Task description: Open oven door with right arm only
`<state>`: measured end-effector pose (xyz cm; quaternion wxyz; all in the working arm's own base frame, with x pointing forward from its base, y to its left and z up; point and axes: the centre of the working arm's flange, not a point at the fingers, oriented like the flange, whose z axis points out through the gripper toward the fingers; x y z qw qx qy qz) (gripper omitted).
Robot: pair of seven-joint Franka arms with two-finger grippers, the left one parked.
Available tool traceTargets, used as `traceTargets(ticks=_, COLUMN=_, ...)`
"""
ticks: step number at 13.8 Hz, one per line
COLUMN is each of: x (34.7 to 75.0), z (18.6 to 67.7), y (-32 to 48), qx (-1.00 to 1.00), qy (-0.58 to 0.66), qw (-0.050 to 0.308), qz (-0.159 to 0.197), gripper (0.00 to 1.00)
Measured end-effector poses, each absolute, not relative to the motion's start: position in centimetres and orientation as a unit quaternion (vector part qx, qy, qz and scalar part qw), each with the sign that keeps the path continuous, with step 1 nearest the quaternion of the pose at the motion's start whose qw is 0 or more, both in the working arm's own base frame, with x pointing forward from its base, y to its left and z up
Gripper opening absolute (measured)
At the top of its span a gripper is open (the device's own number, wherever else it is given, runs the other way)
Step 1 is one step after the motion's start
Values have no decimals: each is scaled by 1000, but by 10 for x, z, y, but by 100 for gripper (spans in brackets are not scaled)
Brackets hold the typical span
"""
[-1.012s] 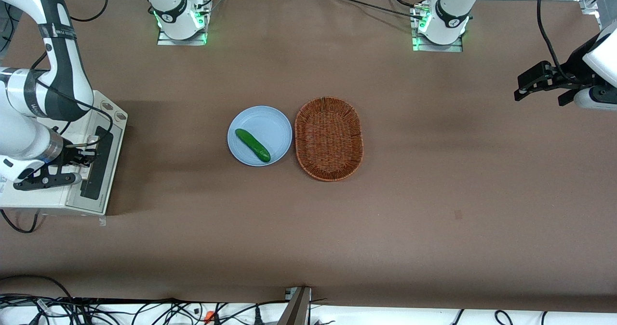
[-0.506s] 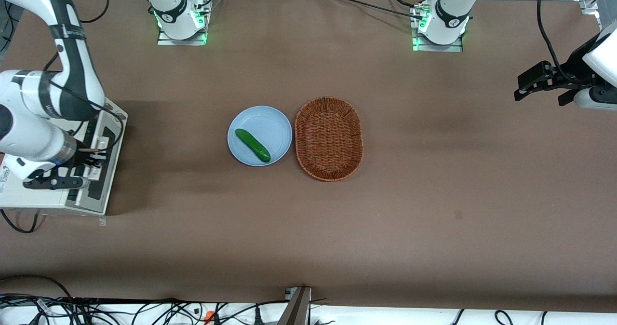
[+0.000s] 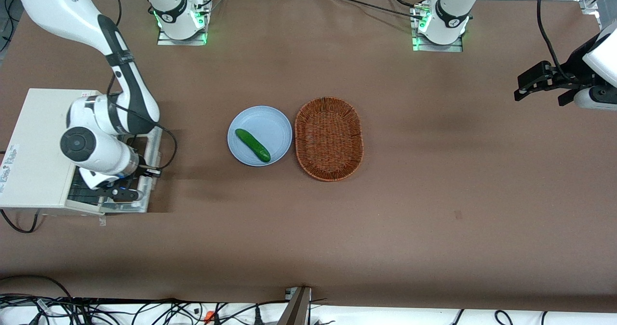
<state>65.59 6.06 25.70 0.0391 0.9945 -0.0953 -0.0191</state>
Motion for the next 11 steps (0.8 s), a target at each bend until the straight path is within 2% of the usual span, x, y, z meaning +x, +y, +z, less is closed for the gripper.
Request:
traceTargets(ticks=2, x=658, z=252, y=86, qx=991, qy=-133, qw=25, qz=-9, gripper=16)
traceTargets(ticks=5, x=667, z=273, y=115, qx=989, qy=-144, qw=17, qz=15, gripper=47)
traceTargets(ticks=9, x=660, z=375, y=110, qx=995, qy=-98, qw=12, qz=13, gripper=91)
traceTargets(ticks=10, x=651, z=408, y=107, qx=997, qy=-81, qw=4, qz=10, gripper=99)
traceTargets(ticks=11, x=641, z=441, y=101, qx=998, qy=-61, qw=-2, qz=8, gripper=100)
